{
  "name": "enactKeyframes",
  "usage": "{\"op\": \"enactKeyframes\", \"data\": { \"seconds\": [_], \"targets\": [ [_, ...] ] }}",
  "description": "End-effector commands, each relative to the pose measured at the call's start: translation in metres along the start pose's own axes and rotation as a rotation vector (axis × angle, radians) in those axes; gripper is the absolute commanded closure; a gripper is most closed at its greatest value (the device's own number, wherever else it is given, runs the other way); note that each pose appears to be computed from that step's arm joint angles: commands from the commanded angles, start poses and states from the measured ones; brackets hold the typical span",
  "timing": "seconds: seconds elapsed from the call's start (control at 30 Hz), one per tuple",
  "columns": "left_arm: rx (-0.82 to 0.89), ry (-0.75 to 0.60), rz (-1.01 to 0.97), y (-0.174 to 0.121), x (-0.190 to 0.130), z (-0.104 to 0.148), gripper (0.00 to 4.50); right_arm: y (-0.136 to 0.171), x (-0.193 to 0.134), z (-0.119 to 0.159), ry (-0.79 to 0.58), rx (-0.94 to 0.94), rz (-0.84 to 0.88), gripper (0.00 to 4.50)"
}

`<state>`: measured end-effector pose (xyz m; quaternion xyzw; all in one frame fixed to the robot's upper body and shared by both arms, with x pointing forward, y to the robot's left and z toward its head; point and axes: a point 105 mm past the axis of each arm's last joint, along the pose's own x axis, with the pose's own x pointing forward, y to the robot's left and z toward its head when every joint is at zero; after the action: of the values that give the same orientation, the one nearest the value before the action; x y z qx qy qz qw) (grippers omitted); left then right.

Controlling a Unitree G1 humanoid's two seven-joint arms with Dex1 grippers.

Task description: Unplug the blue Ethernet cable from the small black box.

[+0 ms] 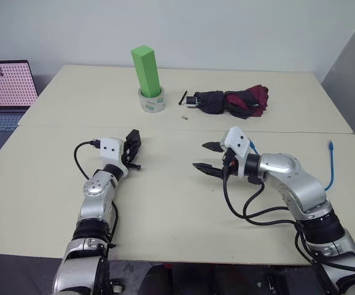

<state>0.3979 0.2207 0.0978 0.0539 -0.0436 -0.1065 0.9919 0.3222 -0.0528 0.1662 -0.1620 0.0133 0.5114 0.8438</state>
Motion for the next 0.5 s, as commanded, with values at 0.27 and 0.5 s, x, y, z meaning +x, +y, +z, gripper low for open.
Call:
{"op": "enactKeyframes", "data": {
  "seconds": [0.27, 0.5],
  "targets": [
    [-0.041, 0.05, -0.008, 0.0, -0.026, -0.016, 1.3, 0.006, -0.003, 0.013, -0.037, -0.033, -0.006, 0.98],
    [0.051, 0.159, -0.123, -0.005, -0.065, -0.008, 1.08, 0.011, -0.011, 0.004, -0.036, -0.024, -0.094, 0.98]
  ]
}}
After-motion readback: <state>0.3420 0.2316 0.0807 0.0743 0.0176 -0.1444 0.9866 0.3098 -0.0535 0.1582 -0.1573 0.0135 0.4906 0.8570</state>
